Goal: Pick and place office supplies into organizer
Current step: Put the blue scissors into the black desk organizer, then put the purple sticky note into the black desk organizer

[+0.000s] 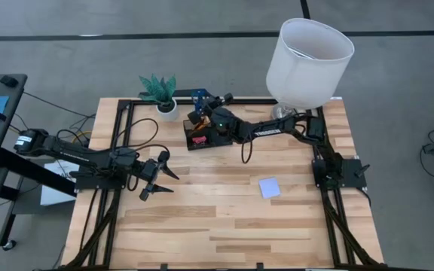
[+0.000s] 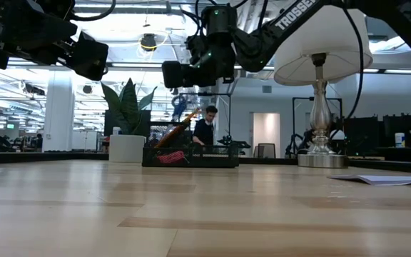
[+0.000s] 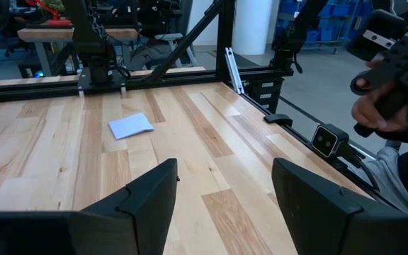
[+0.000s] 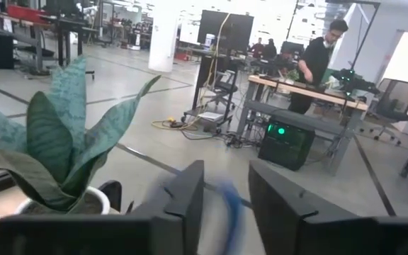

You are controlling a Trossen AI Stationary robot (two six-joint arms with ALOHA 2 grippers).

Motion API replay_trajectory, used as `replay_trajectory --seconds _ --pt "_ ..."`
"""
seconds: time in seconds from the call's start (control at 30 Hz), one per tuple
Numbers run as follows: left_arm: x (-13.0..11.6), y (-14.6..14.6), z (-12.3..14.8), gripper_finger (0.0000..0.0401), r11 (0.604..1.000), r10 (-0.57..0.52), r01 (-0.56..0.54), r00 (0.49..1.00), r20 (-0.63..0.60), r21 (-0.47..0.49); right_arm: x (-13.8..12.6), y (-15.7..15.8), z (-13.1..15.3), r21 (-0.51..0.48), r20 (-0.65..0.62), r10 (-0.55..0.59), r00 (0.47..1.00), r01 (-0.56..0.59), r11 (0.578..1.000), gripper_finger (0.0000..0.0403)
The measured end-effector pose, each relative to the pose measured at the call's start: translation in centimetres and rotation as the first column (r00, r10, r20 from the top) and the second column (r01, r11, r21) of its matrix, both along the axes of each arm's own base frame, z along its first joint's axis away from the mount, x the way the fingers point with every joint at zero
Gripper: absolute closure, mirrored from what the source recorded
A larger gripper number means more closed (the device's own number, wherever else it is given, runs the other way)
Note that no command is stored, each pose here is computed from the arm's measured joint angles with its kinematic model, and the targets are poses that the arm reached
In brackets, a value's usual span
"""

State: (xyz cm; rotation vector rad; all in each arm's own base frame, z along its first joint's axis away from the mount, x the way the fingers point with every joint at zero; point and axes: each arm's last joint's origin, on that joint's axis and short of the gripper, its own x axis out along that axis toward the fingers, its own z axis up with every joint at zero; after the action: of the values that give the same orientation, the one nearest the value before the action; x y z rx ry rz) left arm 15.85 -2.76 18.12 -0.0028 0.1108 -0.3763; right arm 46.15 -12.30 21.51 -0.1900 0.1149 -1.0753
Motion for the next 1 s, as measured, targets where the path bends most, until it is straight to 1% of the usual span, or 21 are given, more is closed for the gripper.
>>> replay_trajectory --seconds 0.23,0.37,0.47,0.57,0.63,0.7,0.77,0.83,0.9,0.93,0.97,1.0 --pt "0.0 0.0 0.0 0.0178 1.0 0.0 0.0 1.0 -0.001 0.0 0.3 1.2 -0.1 -0.002 -0.016 0.025 1.0 -0.025 1.0 0.0226" --pt "0.0 0.0 0.0 0.0178 1.0 0.001 -0.001 1.0 -0.001 0.0 0.5 2.1 -0.1 -0.009 -0.026 0.046 0.999 -0.046 0.999 0.0198" --pt "0.0 0.0 0.0 0.0178 1.0 0.0 0.0 1.0 -0.002 0.0 0.7 2.9 0.0 -0.036 -0.059 0.049 0.997 -0.052 0.998 0.0187" --pt "0.0 0.0 0.0 0.0178 1.0 0.001 -0.001 1.0 -0.002 0.0 0.7 3.6 0.1 -0.059 -0.1 0.023 0.995 -0.029 0.998 0.0185" --pt "0.0 0.0 0.0 0.0178 1.0 0.001 -0.001 1.0 -0.001 0.0 0.7 3.9 0.1 -0.079 -0.129 -0.009 0.992 -0.001 0.997 0.0186" --pt "0.0 0.0 0.0 0.0178 1.0 0.001 -0.001 1.0 -0.002 0.0 0.6 4.5 0.4 -0.115 -0.157 -0.072 0.985 0.055 0.992 0.0188" --pt "0.0 0.0 0.0 0.0178 1.0 0.001 -0.001 1.0 -0.002 0.0 0.4 5.3 0.9 -0.164 -0.207 -0.154 0.966 0.121 0.979 0.019" --pt "0.0 0.0 -0.1 0.0178 1.0 0.001 -0.001 1.0 -0.006 0.001 0.3 6.4 1.4 -0.21 -0.266 -0.235 0.935 0.182 0.961 0.019" --pt "0.0 0.0 -0.1 0.0178 1.0 0.001 -0.001 1.0 -0.012 0.002 0.1 8.0 1.8 -0.246 -0.339 -0.316 0.886 0.241 0.939 0.019" --pt "0.0 0.0 -0.1 0.0178 1.0 0.001 -0.001 1.0 -0.015 0.002 -0.1 8.9 1.9 -0.259 -0.384 -0.355 0.853 0.269 0.928 0.019" --pt "0.0 0.0 -0.2 0.0178 1.0 0.001 -0.001 1.0 -0.018 0.002 -0.2 9.9 2.0 -0.267 -0.427 -0.384 0.818 0.292 0.918 0.019" --pt "0.0 0.0 -0.2 0.0178 1.0 0.001 -0.001 1.0 -0.019 0.003 -0.2 10.9 1.9 -0.267 -0.449 -0.39 0.804 0.296 0.917 0.019"
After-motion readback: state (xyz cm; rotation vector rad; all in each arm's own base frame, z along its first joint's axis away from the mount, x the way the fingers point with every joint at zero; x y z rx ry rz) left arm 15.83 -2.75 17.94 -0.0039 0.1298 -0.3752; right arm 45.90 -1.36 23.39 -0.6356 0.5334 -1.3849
